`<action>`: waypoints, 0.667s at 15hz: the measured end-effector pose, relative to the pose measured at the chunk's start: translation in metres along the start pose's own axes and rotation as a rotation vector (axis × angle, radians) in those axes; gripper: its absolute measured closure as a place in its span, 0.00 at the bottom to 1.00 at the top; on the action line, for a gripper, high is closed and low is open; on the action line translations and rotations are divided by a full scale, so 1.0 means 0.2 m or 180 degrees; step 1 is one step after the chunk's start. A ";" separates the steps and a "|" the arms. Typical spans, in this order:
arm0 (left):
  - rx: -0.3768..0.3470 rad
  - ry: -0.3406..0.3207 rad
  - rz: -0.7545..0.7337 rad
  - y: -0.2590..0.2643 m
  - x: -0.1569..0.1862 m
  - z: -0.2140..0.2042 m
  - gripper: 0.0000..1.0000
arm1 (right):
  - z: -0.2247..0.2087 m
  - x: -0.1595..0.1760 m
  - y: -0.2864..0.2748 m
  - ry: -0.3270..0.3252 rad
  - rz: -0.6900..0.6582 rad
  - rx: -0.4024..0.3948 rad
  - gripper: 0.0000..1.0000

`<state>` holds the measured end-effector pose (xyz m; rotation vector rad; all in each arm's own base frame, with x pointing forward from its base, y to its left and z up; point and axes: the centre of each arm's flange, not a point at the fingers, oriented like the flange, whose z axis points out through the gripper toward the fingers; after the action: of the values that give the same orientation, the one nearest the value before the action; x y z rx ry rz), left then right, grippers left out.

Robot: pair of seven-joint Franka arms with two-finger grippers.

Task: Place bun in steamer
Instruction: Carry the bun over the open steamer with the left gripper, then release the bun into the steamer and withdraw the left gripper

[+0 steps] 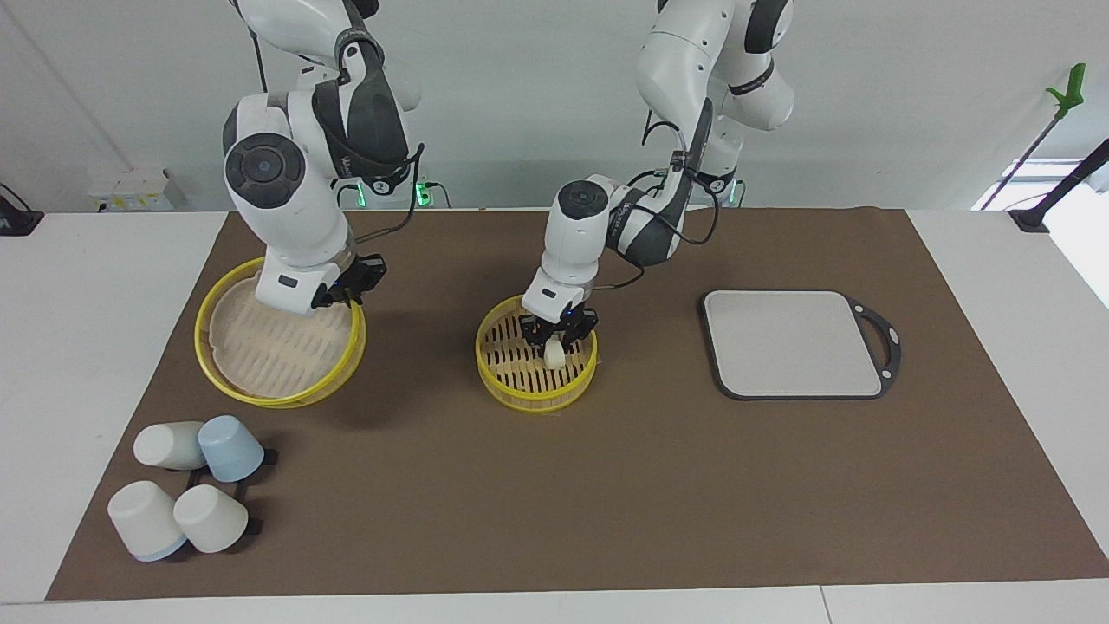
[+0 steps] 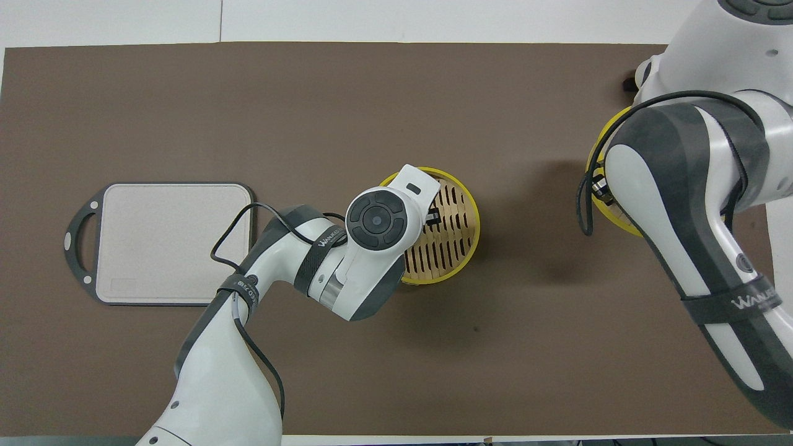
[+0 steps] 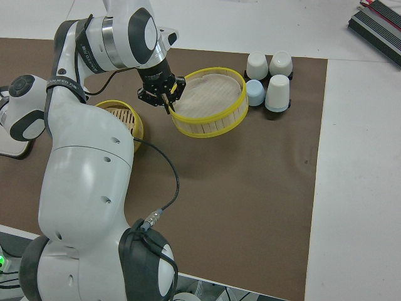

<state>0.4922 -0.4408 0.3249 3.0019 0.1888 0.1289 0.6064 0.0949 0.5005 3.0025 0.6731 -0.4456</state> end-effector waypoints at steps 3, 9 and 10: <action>0.0070 -0.0062 -0.0091 -0.06 0.07 -0.13 0.04 | 0.00 0.00 0.00 0.0000 0.0000 0.0000 0.91; 0.0171 -0.0259 -0.0411 -0.80 0.44 -0.96 0.00 | -0.04 0.07 -0.12 0.0244 0.0131 0.0009 0.91; 0.0165 -0.0277 -0.0368 -0.99 0.50 -1.08 0.00 | -0.06 0.12 -0.27 0.0384 0.0222 0.0023 0.91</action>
<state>0.5475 -0.2064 0.5185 3.0309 0.3607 -0.0186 0.6082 0.1560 0.5072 3.0679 0.5722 -0.2660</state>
